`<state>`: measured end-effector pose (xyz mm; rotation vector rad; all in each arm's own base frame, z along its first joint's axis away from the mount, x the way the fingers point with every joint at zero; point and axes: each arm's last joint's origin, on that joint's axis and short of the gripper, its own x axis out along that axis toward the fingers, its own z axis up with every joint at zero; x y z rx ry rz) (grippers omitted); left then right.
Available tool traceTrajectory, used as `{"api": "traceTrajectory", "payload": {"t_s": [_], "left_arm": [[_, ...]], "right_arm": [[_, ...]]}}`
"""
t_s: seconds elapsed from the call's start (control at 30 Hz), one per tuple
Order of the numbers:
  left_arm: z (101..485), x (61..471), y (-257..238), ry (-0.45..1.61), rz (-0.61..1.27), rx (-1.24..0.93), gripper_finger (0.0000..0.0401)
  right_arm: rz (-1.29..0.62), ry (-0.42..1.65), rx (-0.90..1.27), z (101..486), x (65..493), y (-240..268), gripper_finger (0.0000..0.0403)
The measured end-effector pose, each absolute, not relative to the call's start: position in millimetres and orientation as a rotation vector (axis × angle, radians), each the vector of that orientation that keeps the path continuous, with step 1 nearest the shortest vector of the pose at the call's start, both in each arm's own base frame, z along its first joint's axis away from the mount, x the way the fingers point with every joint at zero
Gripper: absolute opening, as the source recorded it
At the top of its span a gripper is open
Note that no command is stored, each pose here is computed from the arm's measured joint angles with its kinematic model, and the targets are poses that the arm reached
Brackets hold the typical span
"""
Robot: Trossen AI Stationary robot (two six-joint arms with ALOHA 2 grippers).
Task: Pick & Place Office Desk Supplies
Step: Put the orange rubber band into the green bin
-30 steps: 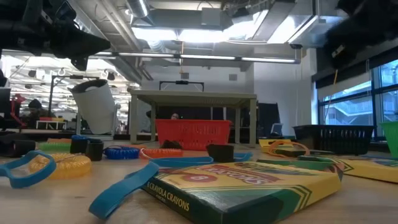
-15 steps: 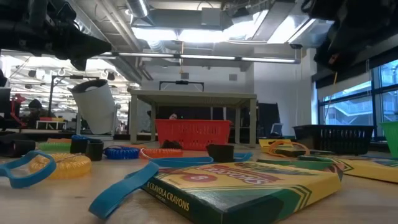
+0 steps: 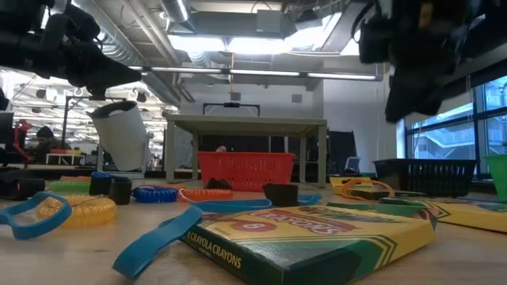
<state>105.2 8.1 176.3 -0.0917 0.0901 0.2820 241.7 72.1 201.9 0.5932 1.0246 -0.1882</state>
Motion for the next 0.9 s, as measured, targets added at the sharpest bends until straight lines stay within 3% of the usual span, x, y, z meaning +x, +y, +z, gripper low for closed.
{"api": "traceTrajectory", "payload": {"t_s": [0.37, 0.9], "left_arm": [[176, 105, 8, 0.092, 0.278, -0.087, 0.0004], [176, 105, 8, 0.097, 0.276, -0.076, 0.0004]], "right_arm": [[-0.337, 1.086, 0.605, 184, 272, 75, 0.0075], [-0.473, 1.142, 0.614, 158, 282, 61, 0.0075]]}}
